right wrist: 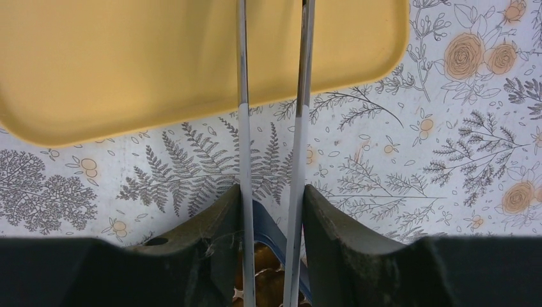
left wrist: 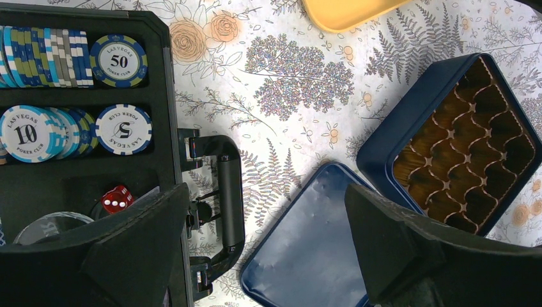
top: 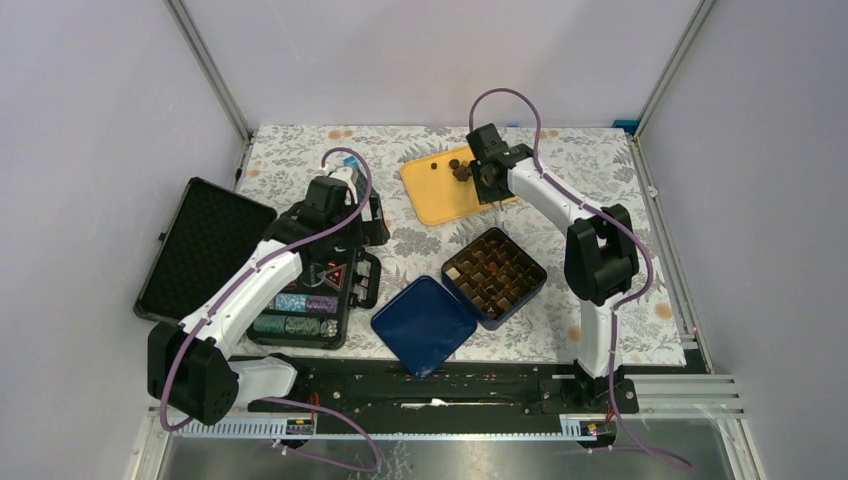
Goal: Pack the chocolate
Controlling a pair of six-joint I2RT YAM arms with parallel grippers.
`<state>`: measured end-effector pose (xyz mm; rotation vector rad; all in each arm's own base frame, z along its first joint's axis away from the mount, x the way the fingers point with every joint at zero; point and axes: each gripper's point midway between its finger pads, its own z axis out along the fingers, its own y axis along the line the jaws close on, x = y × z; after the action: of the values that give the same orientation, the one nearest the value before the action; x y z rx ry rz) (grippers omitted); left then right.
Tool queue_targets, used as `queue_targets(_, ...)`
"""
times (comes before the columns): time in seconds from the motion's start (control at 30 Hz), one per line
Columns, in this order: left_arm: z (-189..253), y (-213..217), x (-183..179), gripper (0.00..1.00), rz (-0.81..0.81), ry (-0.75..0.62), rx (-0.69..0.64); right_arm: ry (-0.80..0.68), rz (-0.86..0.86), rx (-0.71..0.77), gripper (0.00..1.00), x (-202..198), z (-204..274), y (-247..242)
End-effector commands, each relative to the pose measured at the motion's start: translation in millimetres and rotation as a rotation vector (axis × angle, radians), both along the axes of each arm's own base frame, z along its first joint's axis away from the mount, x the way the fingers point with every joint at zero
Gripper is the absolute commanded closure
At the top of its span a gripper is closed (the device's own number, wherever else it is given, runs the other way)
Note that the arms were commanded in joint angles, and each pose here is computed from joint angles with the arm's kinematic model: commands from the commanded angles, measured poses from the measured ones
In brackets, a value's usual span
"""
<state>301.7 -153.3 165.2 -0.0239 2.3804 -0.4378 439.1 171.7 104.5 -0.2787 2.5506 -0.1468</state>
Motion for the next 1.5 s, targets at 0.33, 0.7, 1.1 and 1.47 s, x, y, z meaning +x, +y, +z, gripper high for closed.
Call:
queue_targets(0.33, 3, 7, 4, 0.01, 0.015, -0.043, 0.029, -0.090, -0.006, -0.060, 0.57, 28, 20, 6)
queue_targets(0.7, 2, 7, 6, 0.01, 0.017, -0.040, 0.033, -0.103, -0.005, -0.038, 0.73, 31, 27, 10)
queue_targets(1.1, 2, 5, 7, 0.01, 0.016, -0.037, 0.026, -0.129, 0.003, 0.003, 0.98, 8, 55, 3)
queue_targets(1.47, 4, 3, 6, 0.01, 0.011, -0.037, 0.014, -0.168, 0.015, 0.056, 0.98, -30, 90, -11)
